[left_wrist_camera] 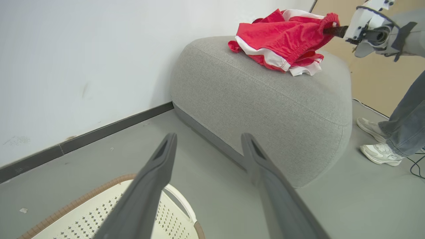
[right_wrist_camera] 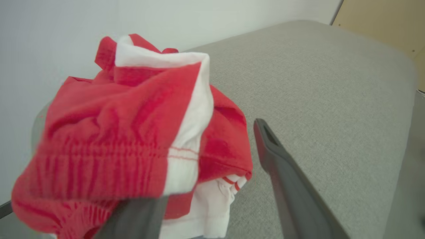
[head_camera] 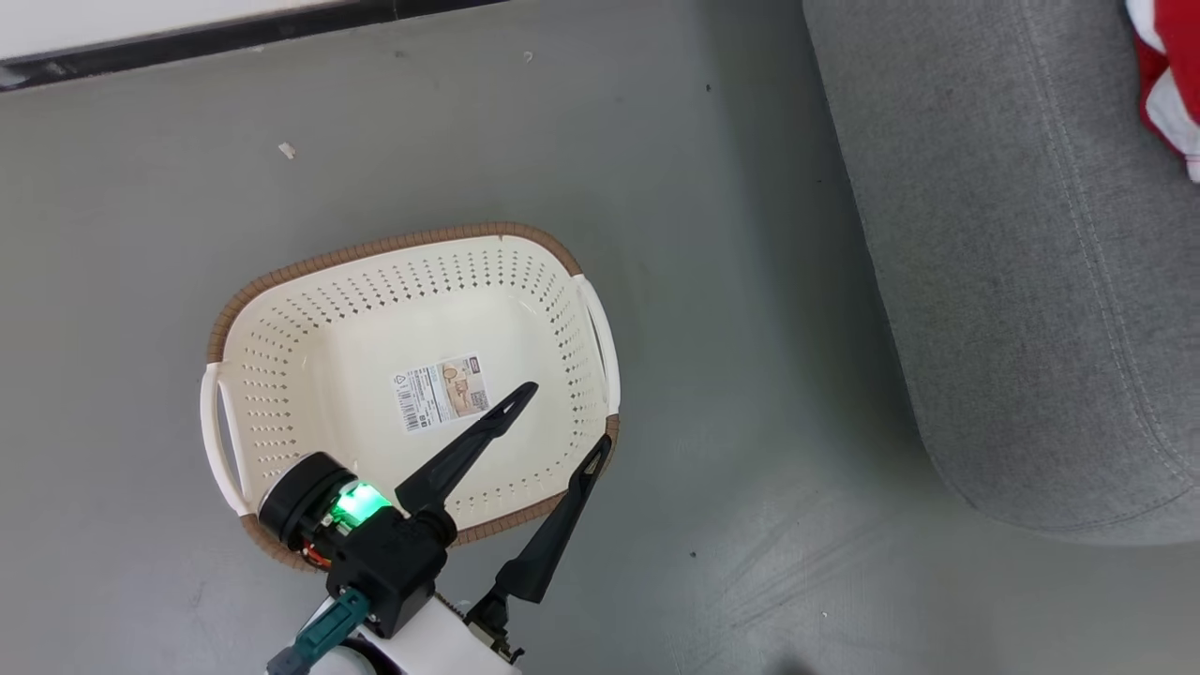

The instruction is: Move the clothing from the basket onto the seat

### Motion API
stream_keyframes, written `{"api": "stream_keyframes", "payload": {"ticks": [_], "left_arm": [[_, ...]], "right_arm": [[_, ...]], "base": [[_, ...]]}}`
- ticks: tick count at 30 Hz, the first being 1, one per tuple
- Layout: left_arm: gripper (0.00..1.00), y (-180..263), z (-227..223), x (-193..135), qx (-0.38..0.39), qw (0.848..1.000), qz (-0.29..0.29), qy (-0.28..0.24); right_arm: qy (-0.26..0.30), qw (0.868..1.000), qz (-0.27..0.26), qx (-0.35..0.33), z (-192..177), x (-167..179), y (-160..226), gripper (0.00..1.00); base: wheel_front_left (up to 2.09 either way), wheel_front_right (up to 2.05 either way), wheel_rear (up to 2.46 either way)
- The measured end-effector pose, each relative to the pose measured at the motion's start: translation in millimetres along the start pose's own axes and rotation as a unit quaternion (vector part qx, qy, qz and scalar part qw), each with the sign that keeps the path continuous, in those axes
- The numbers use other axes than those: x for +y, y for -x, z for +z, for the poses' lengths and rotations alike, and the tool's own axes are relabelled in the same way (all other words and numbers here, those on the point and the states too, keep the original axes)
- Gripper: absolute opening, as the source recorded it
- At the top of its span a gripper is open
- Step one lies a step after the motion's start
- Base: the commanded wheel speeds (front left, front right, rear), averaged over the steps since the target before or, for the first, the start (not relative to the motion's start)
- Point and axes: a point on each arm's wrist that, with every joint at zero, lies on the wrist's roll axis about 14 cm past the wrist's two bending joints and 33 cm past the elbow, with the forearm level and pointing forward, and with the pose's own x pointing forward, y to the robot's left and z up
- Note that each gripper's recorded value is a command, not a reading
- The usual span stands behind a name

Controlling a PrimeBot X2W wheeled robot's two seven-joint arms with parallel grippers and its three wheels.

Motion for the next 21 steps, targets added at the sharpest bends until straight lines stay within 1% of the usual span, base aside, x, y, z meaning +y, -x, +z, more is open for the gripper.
{"api": "stream_keyframes", "payload": {"ticks": [8, 12, 16, 21], "left_arm": [[1.00, -1.5, 8.9, -12.7, -0.007, 1.000, -0.014, -0.005], [1.00, -2.4, 13.8, -19.2, -0.012, 1.000, -0.021, -0.006], [1.00, -3.1, 20.2, -25.3, -0.023, 0.999, -0.026, -0.004], [1.00, -1.4, 29.2, -26.3, -0.040, 0.999, -0.016, -0.003]], "right_arm": [[-0.001, 0.997, 0.020, 0.068, -56.5, 4.3, 44.8, 1.00], [-0.005, 0.996, 0.029, 0.084, -71.6, 6.6, 63.1, 1.00], [-0.014, 0.996, 0.054, 0.073, -68.1, 25.6, 72.7, 1.00], [-0.018, 0.994, 0.107, 0.034, -45.2, 64.7, 79.7, 1.00]], "base": [[0.00, 0.00, 0.00], [0.00, 0.00, 0.00], [0.00, 0.00, 0.00], [0.00, 0.00, 0.00]]}}
